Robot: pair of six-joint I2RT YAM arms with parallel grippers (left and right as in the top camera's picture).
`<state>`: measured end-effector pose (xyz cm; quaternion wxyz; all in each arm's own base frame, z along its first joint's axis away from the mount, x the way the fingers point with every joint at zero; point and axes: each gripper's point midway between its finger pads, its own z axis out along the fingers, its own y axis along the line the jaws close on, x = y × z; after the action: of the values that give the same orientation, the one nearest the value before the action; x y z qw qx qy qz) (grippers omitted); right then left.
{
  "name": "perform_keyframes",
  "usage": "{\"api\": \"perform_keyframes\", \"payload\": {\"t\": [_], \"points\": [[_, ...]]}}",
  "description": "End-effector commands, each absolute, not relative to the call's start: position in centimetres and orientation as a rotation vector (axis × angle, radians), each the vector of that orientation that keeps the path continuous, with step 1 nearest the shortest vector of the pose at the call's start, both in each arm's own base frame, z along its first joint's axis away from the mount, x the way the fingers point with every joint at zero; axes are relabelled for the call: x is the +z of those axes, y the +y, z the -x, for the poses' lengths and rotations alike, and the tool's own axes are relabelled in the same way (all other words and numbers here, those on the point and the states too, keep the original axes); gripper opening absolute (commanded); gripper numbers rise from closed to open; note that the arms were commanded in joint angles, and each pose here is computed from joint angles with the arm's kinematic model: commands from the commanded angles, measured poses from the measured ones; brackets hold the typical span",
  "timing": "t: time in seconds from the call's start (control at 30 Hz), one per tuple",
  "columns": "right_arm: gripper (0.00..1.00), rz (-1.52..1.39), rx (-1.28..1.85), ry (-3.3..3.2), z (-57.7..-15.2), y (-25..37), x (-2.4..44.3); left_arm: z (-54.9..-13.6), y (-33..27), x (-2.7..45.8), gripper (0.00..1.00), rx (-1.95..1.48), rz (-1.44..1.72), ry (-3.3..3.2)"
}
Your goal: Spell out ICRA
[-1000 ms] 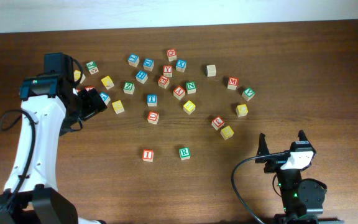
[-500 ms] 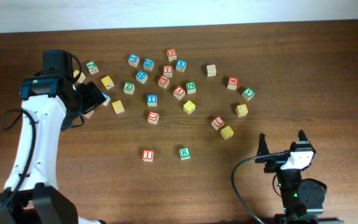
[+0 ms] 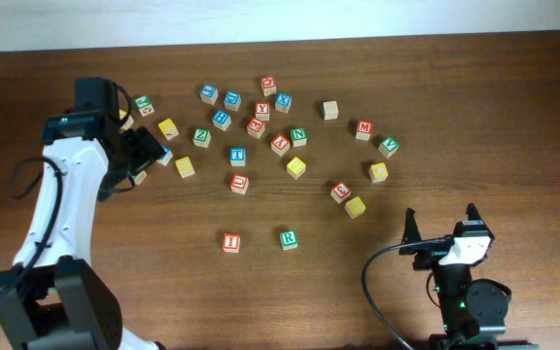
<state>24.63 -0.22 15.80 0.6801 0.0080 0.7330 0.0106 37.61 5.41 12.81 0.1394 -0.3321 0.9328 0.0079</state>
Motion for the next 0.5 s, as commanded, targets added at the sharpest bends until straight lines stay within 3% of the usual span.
{"api": "perform_keyframes", "payload": {"t": [0.0, 0.17, 0.3, 0.47], "points": [[0.98, -0.029, 0.018, 1.650, -24.6, -0.4, 15.6, -39.2, 8.2, 13.2, 0.99, 0.048, 1.022, 2.584], [0.98, -0.029, 0.018, 1.650, -24.6, -0.4, 15.5, -40.4, 8.9, 13.7, 0.99, 0.003, 1.031, 2.525], [0.98, -0.029, 0.018, 1.650, -24.6, -0.4, 15.5, -42.6, 1.2, 14.0, 0.97, -0.463, 0.798, 2.599], [0.98, -0.030, 0.018, 1.650, -24.6, -0.5, 15.5, -42.7, -3.0, 12.2, 0.99, -0.310, 0.652, 2.681]]}}
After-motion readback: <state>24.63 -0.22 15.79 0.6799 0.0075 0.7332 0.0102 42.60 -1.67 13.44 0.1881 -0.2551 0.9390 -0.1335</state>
